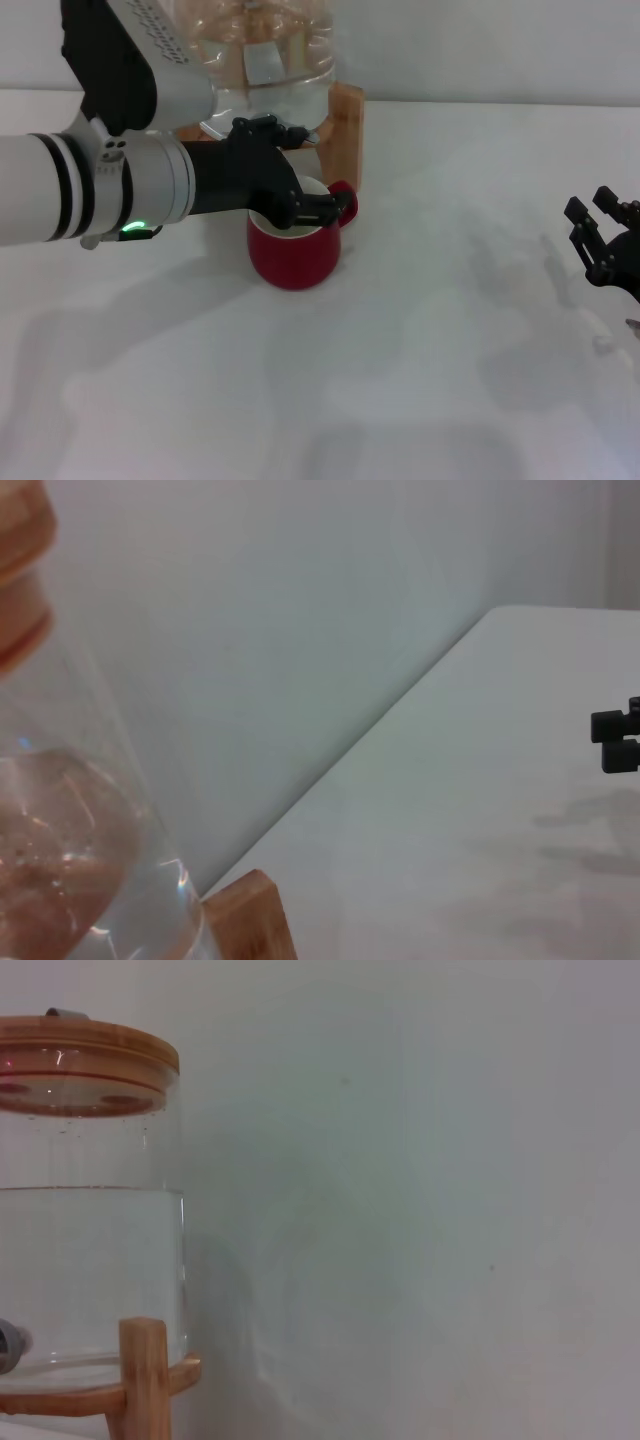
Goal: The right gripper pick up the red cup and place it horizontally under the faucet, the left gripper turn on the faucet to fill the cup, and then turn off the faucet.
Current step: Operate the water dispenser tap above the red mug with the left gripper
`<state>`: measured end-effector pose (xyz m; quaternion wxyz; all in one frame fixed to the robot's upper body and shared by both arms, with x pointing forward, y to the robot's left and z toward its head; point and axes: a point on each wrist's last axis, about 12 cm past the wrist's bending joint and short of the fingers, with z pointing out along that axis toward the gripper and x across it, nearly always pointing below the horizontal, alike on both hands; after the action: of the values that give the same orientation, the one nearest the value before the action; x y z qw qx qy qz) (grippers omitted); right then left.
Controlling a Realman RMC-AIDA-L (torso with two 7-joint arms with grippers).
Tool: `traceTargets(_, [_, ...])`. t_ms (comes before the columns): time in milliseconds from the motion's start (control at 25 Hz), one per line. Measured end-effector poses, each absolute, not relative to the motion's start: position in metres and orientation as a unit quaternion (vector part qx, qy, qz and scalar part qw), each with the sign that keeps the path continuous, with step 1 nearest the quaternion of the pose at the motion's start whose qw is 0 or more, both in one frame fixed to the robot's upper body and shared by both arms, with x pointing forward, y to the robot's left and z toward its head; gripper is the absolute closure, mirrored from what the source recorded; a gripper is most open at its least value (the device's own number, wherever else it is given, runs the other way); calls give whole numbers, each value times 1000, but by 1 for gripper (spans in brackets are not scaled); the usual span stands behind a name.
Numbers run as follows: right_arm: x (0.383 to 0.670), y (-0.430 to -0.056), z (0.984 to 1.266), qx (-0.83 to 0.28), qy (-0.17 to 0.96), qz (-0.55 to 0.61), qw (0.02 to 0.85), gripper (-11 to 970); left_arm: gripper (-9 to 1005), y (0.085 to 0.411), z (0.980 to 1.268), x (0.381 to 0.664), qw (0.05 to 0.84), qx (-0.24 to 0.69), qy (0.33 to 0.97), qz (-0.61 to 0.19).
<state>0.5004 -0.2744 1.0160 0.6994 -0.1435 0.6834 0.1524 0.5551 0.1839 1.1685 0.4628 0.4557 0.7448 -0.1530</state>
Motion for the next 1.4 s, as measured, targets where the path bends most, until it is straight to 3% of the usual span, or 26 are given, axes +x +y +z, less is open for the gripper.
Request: traceTargets(1400, [500, -274, 1016, -142, 683, 153, 700, 626, 119, 178, 1170, 562, 466, 461, 740, -149])
